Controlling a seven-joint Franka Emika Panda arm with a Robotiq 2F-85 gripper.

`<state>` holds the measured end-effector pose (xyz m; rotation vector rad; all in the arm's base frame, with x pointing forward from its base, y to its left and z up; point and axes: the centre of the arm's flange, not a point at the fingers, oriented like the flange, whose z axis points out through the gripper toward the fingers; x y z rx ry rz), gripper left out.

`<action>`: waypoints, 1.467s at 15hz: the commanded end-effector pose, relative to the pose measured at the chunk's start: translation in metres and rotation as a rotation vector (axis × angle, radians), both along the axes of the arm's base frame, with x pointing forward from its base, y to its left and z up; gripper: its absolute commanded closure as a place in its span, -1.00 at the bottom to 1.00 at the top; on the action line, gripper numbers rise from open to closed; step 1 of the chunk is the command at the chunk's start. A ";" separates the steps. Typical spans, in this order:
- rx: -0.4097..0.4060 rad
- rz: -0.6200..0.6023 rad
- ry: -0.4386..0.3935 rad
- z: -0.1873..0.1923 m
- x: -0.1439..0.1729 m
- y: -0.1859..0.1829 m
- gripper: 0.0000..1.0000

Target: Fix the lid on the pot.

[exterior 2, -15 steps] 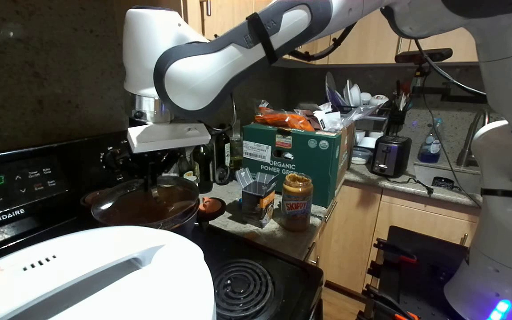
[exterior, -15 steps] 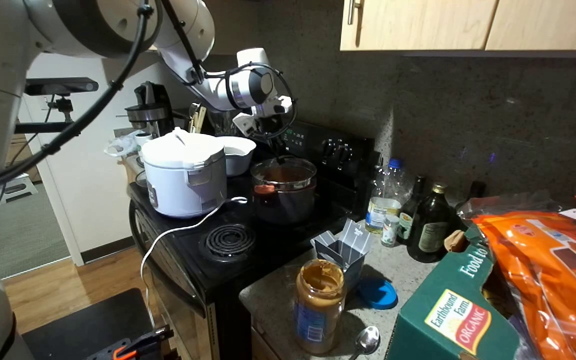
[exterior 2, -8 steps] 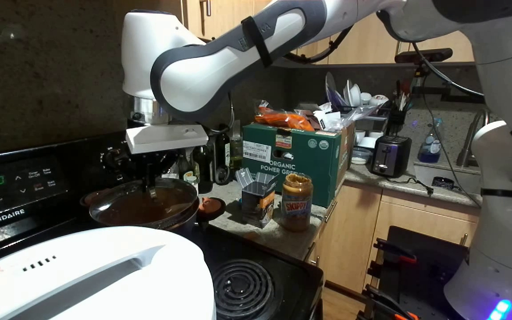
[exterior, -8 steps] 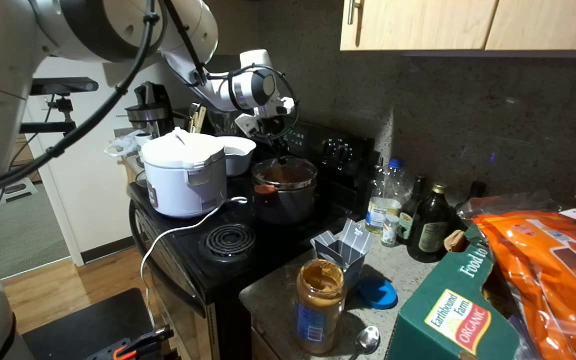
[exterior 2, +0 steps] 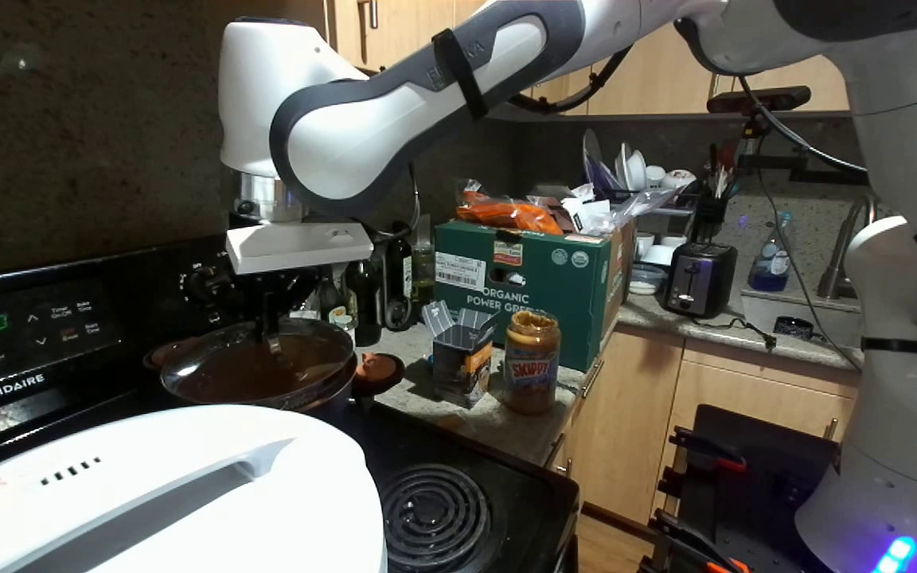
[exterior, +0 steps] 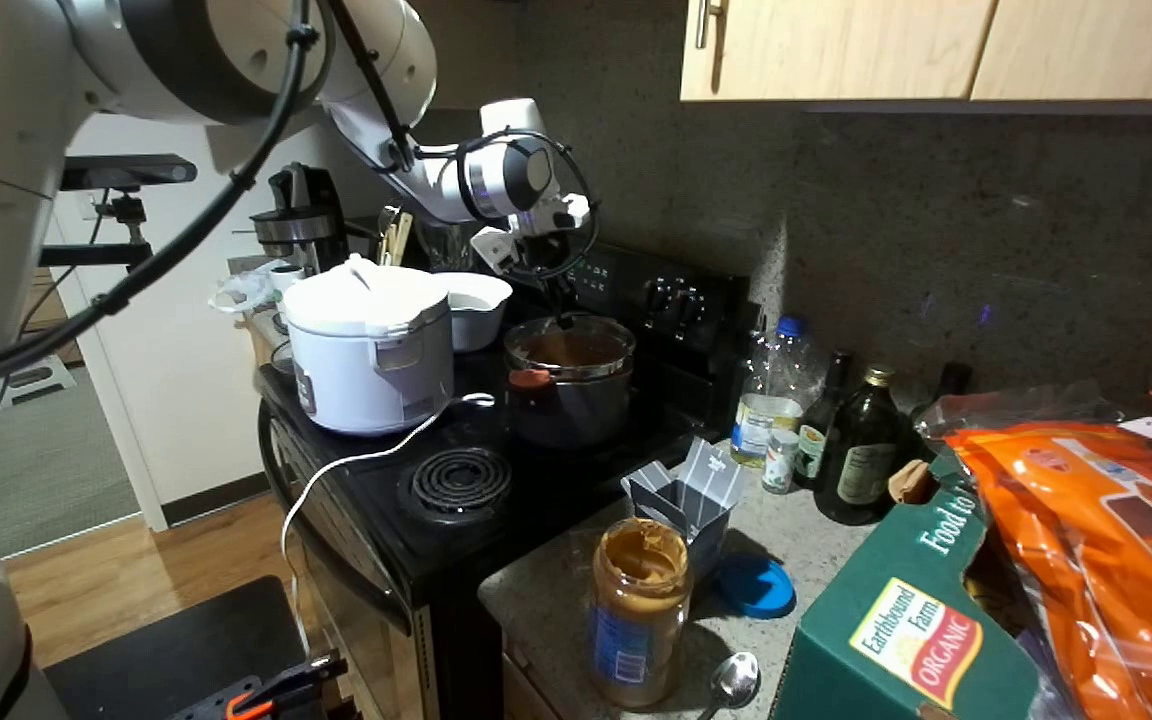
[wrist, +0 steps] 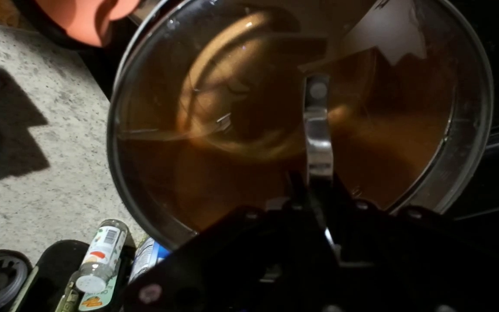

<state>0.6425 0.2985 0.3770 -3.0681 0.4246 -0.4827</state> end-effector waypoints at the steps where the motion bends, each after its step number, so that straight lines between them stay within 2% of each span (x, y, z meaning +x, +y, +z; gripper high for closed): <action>1: -0.008 -0.011 0.013 0.010 0.007 -0.004 0.86; 9: -0.031 -0.033 0.058 0.008 0.013 -0.007 0.86; 22: -0.024 -0.018 0.059 0.017 0.019 0.005 0.86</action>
